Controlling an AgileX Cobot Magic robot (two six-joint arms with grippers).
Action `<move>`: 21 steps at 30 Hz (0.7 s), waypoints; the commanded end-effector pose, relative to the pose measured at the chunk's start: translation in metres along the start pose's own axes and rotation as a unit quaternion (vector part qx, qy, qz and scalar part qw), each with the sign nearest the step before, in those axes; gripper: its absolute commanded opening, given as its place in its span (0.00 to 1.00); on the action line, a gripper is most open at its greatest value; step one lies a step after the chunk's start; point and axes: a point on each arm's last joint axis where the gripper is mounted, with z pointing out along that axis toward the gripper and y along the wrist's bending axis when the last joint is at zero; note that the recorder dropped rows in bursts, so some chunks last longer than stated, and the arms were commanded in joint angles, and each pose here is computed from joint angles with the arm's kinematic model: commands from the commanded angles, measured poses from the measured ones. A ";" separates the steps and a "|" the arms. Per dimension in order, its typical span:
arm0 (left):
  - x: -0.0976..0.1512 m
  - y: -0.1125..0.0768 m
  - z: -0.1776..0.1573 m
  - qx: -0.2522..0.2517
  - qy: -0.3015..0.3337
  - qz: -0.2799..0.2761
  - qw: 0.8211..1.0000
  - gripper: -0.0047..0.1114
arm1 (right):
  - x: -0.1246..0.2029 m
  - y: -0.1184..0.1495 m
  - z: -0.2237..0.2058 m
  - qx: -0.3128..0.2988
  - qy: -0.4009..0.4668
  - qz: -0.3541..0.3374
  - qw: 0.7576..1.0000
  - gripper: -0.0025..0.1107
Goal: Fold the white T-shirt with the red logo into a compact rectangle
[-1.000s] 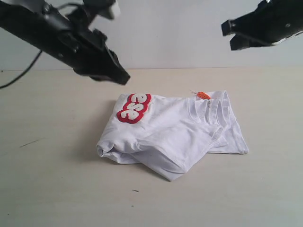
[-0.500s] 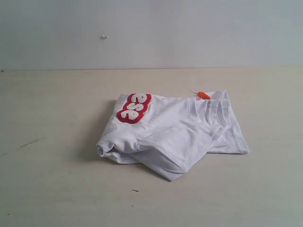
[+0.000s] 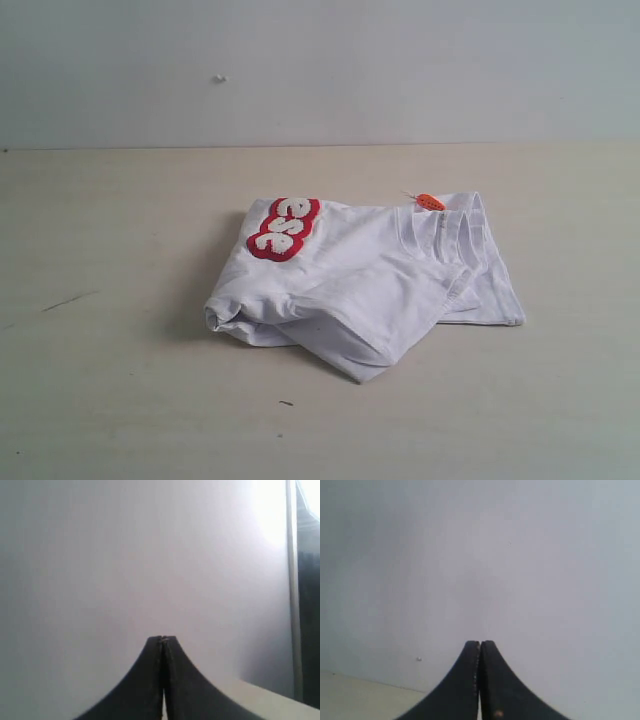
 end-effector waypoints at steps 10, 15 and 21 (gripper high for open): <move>0.100 0.002 -0.072 -0.076 -0.097 -0.009 0.992 0.04 | 0.046 -0.009 -0.049 0.080 -0.028 0.083 0.993 0.02; 0.116 -0.004 -0.069 -0.042 -0.013 -0.011 0.999 0.04 | 0.046 -0.009 -0.049 0.080 -0.028 0.083 0.993 0.02; 0.124 -0.008 -0.069 -0.023 0.033 -0.013 0.999 0.04 | 0.046 -0.009 -0.049 0.080 -0.028 0.083 0.993 0.02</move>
